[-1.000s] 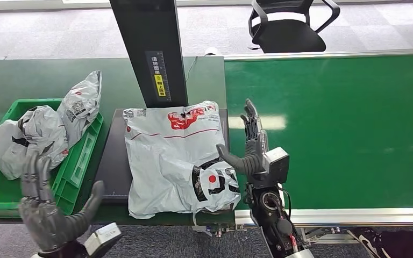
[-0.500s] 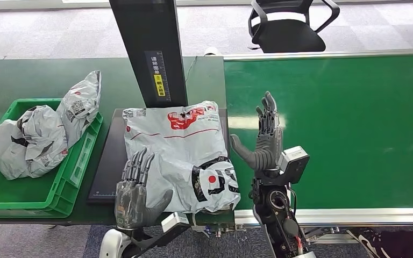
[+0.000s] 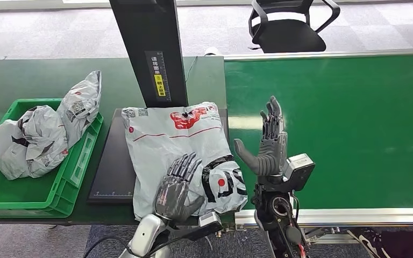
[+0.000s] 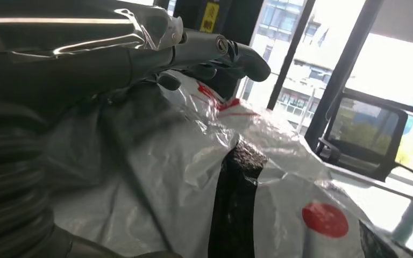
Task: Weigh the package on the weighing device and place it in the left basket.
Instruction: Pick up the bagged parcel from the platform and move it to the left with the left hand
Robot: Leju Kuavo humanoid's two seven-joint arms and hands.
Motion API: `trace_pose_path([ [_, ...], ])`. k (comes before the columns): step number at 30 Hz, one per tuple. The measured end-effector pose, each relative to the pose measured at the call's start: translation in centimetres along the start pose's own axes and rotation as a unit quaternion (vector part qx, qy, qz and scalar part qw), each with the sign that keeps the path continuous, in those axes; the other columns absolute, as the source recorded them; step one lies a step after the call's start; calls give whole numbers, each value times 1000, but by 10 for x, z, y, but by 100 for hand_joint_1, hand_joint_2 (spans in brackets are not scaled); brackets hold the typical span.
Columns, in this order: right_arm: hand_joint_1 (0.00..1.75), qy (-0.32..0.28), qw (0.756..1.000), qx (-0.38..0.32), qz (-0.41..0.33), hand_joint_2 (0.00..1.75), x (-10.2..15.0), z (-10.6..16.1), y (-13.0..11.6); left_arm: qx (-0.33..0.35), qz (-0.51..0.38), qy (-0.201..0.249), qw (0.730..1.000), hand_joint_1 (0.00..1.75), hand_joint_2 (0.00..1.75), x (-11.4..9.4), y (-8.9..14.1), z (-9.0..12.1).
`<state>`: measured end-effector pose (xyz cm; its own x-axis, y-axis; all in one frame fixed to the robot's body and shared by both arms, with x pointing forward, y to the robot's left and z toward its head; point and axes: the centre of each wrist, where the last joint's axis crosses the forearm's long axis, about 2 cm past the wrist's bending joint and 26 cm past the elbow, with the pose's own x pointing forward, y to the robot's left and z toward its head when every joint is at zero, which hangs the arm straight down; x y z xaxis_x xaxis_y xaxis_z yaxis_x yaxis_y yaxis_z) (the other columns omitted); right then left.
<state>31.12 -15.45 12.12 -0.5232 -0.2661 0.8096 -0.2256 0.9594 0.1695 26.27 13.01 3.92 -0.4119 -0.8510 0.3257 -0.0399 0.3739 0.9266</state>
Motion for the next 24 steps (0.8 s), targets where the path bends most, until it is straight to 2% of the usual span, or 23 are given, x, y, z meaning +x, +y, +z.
trace_pose_path([
  [7,0,0,1000,-2,0,175,3,12,0,-41,-12,-1,999,3,175,-9,-6,-18],
  [8,0,0,1000,-3,0,175,3,13,0,-45,-14,-2,999,21,175,-9,-5,-21],
  [11,0,1,1000,-6,-1,175,4,17,-2,-57,-15,-3,998,128,175,-10,-5,-27],
  [12,0,2,1000,-6,-1,175,4,18,-2,-61,-15,-3,998,150,175,-10,-6,-27],
  [15,0,5,1000,-6,-2,175,4,21,-4,-67,-18,0,998,161,175,-12,-7,-27],
  [20,0,8,1000,-5,-2,175,3,24,-6,-59,-29,-3,998,164,175,-13,-8,-27],
  [24,0,9,1000,-4,-1,175,3,25,-6,-28,-45,-22,998,164,175,-12,0,-31],
])
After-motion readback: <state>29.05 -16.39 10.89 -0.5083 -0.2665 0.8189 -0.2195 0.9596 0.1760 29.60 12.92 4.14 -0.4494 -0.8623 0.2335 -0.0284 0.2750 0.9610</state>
